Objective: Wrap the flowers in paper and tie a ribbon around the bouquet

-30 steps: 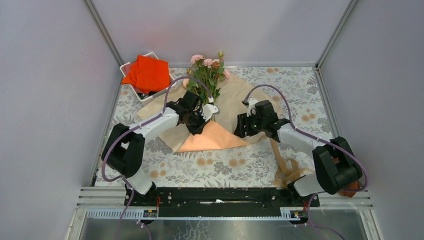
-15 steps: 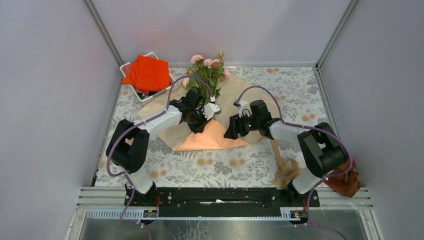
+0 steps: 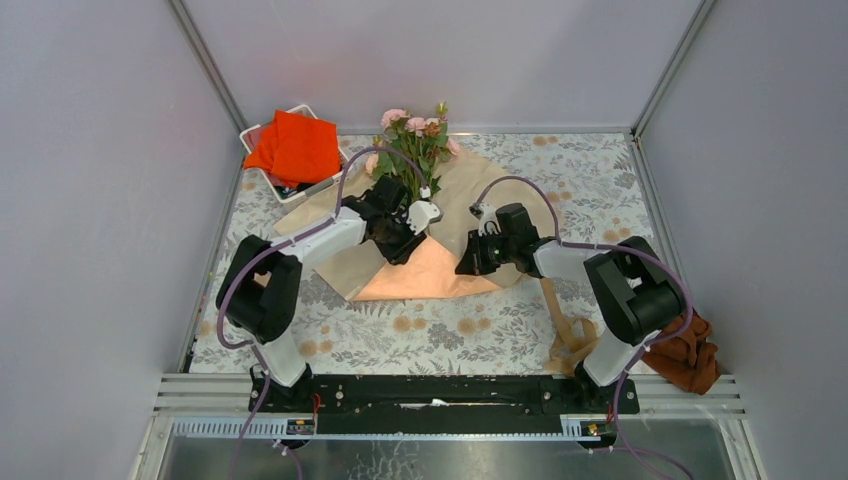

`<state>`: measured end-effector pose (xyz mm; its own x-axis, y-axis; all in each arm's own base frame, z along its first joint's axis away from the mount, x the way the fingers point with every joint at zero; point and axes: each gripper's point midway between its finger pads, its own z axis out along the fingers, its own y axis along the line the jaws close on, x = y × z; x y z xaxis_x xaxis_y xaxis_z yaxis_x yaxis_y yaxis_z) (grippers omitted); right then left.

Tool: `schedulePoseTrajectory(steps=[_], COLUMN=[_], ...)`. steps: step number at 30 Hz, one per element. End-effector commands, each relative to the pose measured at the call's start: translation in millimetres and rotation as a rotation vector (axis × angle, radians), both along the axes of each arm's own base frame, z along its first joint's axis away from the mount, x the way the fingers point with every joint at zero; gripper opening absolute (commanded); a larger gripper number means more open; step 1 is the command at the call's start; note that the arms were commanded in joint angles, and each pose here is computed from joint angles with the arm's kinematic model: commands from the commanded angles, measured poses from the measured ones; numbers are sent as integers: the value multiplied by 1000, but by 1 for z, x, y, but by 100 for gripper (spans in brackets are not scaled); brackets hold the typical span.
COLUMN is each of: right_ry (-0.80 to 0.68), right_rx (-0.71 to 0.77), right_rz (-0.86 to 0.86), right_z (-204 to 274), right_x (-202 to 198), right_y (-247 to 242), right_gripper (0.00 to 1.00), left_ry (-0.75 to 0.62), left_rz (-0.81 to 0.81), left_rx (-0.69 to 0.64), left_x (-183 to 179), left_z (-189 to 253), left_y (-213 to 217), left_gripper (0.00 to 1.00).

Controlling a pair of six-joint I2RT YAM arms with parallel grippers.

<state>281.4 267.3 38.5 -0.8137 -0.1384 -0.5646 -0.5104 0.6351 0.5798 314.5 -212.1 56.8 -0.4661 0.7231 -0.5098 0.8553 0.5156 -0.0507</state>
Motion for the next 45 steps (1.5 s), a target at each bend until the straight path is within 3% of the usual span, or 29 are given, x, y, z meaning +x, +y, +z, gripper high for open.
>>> schedulePoseTrajectory(steps=[1,7,12,18,23,34,41,45], right_ry=[31,63,78,83,85,78,78,80], right_rx=[-46,-44,-49,-69,-87,-129,-145,-147], right_rz=[-151,-240,-257,-277,-278,-267,-258,-246], right_z=[-7,-13,-15,-18,-20,-26,-26,-25], right_x=[22,28,29,30,28,24,24,24], right_y=[-5,-8,-9,-13,-16,-22,-24,-23], right_gripper=[0,0,0,0,0,0,0,0], left_ry=[-125,-114,-68,-8,-8,129,142,197], left_rz=[46,16,-110,-109,-109,-153,-74,-147], left_rx=[-4,-31,-40,13,138,301,292,193], left_x=[22,-11,-54,-52,-53,-116,-105,-118], left_z=[34,52,37,-2,-34,-74,-55,-32], left_y=[4,6,-9,-12,13,89,122,116], left_gripper=[49,49,35,26,23,19,18,18])
